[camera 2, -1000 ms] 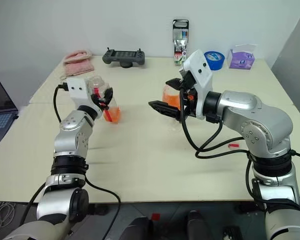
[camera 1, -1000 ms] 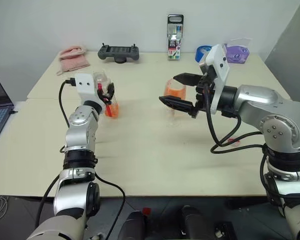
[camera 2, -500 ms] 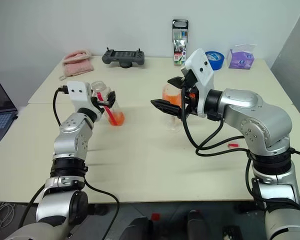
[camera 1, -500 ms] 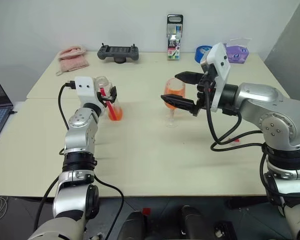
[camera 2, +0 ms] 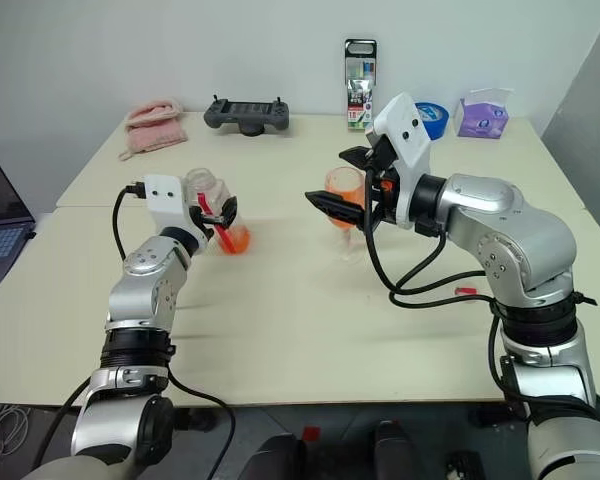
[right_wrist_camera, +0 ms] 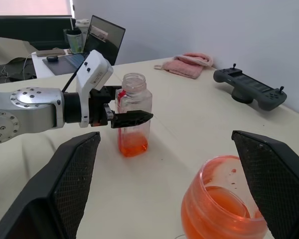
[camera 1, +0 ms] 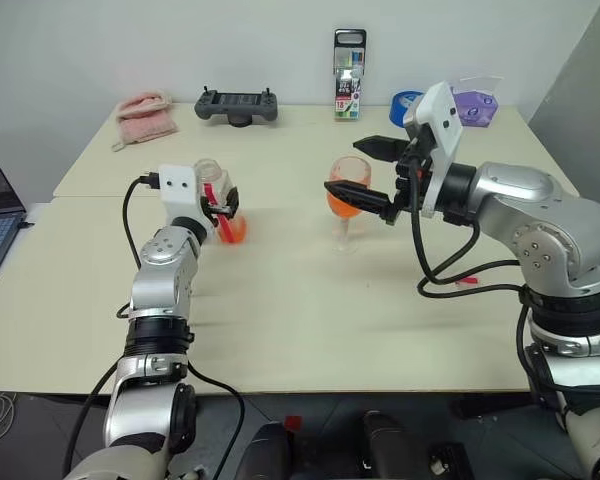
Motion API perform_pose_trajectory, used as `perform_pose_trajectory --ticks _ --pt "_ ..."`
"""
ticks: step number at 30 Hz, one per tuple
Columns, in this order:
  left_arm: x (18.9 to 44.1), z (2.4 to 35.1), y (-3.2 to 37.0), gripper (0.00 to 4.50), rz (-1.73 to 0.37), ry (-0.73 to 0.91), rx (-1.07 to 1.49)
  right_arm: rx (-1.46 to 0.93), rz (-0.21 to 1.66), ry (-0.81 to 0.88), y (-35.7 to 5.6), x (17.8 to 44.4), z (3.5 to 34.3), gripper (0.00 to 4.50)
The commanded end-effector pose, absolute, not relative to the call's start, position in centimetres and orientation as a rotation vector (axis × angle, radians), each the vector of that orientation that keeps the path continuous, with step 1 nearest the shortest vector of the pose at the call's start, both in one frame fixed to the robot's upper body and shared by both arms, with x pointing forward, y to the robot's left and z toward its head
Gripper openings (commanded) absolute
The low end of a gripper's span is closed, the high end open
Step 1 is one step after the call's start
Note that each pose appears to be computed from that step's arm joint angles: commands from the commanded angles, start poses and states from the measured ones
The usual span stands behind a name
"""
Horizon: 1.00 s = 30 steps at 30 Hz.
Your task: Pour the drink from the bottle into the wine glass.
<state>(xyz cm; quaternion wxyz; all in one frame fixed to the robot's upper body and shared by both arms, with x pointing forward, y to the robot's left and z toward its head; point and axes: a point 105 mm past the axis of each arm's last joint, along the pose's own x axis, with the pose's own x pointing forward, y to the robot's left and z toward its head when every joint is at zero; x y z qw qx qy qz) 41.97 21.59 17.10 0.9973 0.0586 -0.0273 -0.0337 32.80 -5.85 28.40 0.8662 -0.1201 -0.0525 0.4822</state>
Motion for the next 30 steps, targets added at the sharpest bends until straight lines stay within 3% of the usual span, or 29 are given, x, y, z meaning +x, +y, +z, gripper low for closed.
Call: perform_pose_trajectory --ticks 1,11,22,30 --pt "41.5 18.8 20.7 4.45 -0.099 -0.127 0.155 -0.273 1.007 -0.175 -6.0 32.6 29.6 4.5" --pt "40.9 19.3 22.2 4.45 -0.044 -0.122 0.152 -0.3 1.018 -0.161 -6.3 32.9 29.2 4.5" --pt "37.3 21.5 22.7 4.45 -0.039 -0.141 0.127 -0.316 0.997 -0.152 -7.4 33.5 29.2 4.5" --pt "35.1 21.5 20.6 4.45 -0.122 -0.114 0.106 -0.318 0.989 -0.141 -7.7 33.6 28.9 4.5"
